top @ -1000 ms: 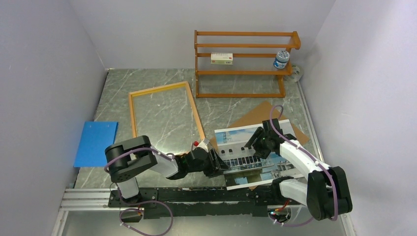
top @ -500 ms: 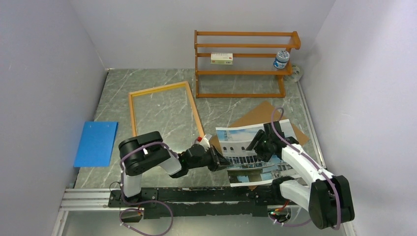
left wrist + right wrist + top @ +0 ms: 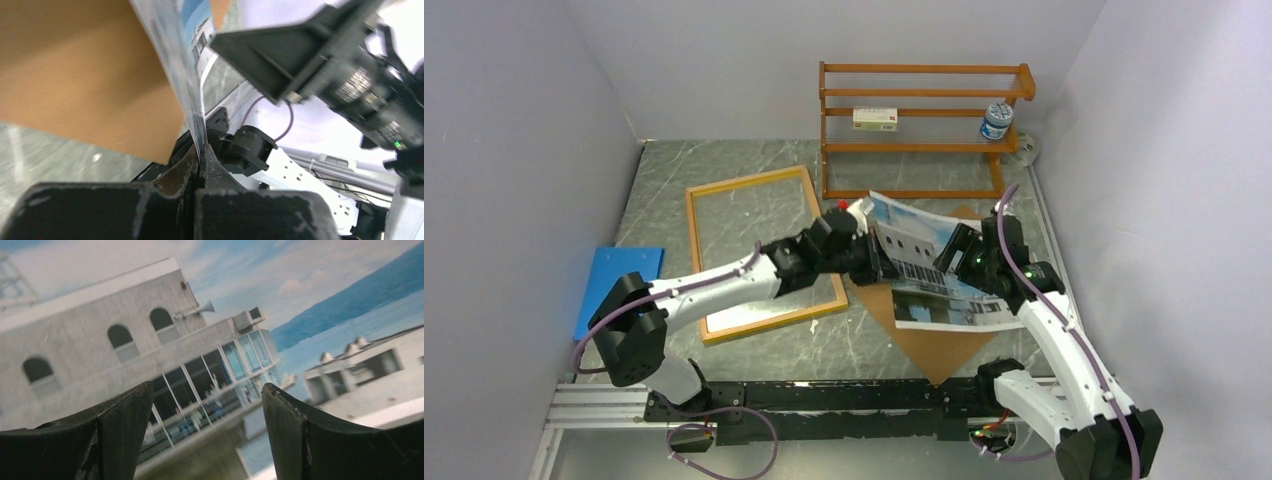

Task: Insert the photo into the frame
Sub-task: Pick up the photo at the center of the board.

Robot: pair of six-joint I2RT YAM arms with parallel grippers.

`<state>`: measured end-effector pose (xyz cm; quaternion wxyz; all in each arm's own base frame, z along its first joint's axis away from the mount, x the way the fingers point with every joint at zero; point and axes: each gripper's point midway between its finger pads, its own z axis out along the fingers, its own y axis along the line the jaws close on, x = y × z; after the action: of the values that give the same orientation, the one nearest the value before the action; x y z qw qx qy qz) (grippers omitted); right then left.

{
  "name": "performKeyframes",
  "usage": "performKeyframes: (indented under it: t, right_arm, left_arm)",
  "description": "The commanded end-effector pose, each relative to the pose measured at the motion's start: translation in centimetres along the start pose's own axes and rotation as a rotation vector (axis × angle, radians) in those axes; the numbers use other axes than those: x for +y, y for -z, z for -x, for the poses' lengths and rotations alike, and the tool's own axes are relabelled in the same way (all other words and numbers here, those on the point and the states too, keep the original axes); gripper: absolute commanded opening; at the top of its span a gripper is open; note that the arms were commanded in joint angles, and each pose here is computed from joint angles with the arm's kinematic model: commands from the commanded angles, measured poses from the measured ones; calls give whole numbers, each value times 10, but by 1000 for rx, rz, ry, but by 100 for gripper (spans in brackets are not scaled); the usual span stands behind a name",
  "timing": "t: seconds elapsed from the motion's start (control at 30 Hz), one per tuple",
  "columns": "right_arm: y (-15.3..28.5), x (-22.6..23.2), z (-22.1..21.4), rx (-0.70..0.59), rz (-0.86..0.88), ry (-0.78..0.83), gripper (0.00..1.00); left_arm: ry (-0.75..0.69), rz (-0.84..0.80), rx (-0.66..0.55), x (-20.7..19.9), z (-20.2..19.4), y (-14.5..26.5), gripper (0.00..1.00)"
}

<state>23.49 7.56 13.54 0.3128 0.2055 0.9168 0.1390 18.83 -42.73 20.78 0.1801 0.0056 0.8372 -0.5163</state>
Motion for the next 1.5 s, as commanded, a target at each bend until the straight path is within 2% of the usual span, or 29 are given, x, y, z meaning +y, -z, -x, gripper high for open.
performKeyframes:
  t: [0.0,0.17,0.33,0.57,0.7,0.87,1.03,1.13,1.3,1.47]
  right_arm:
    - [39,47,52,-206,207,156,83]
    - [81,98,85,-350,424,315,83]
    - [106,133,92,-488,568,460,84]
    - [137,189,58,-569,810,677,85]
    - [137,211,27,-549,955,823,85]
    - [134,220,9,-584,1014,934,84]
    - [123,214,0,-619,1002,1017,84]
    - [120,210,-4,-620,1001,1031,84]
    - [141,211,-13,-636,1093,1031,85]
    - [125,214,-17,-552,1062,984,86]
  left_arm:
    - [-24,243,140,30,11,47,3]
    - [62,297,77,3,59,98,3]
    - [174,330,-2,-15,93,136,2]
    - [393,332,-33,-31,123,159,2]
    - [471,318,-60,-40,138,168,3]
    - [525,269,-81,-48,147,179,2]
    - [552,235,-100,-50,156,184,3]
    - [561,244,-102,-48,157,185,2]
    - [583,240,-101,-45,157,185,2]
    - [590,215,-86,-45,156,185,3]
